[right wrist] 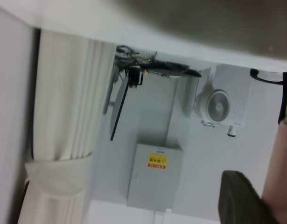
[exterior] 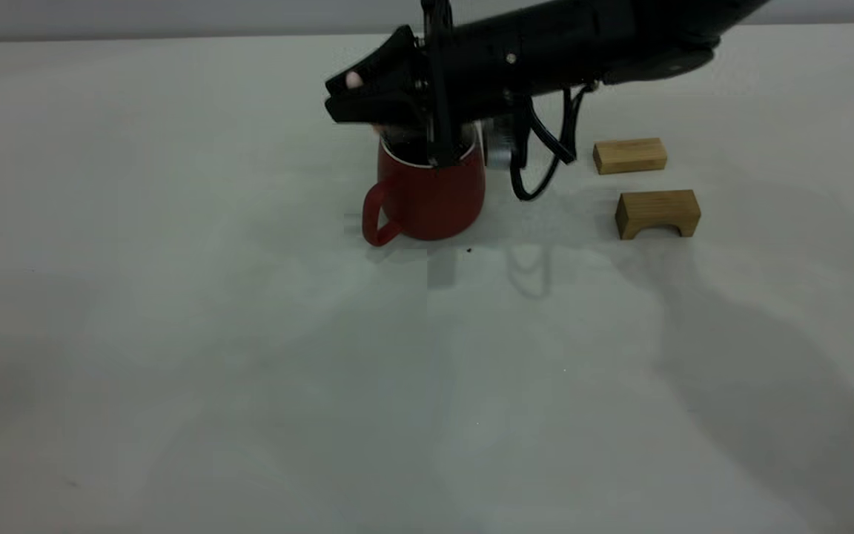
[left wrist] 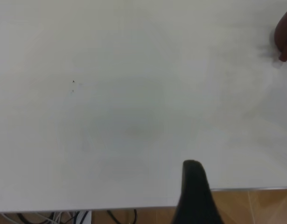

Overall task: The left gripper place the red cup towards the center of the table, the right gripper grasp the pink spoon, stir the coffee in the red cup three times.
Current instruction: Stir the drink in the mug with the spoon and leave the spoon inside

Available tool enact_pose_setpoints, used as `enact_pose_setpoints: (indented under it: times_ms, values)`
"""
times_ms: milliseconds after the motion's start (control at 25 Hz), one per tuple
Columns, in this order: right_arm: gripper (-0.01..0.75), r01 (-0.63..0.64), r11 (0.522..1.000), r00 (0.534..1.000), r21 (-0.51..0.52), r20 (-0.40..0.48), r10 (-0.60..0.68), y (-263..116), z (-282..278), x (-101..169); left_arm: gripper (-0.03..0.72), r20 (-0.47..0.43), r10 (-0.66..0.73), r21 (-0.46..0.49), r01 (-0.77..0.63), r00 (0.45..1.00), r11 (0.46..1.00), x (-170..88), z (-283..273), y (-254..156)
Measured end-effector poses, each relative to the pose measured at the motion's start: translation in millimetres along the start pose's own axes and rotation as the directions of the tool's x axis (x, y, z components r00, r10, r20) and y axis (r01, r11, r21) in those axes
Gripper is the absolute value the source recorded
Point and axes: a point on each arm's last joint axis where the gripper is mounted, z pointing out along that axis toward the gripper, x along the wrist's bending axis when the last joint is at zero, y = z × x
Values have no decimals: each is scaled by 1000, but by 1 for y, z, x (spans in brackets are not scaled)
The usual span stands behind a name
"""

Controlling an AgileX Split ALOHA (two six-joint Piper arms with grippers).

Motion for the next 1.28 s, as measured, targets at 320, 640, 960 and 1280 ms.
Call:
enact_pose_setpoints:
  times_ms: [320,640,960,1280]
  values:
    - [126,-46,997,997,-64,-58,43,18,-38,2,586,0,0,0,0,1000,1000,0,0,0]
    - [126,-38,999,999,-24,0,38,2,-13,-7,586,0,0,0,0,1000,1000,0,0,0]
    - [126,16,1000,998,-4,-57,-16,7,-17,20,586,0,0,0,0,1000,1000,0,0,0]
    - [126,-67,996,996,-62,-69,63,19,-35,9,586,0,0,0,0,1000,1000,0,0,0]
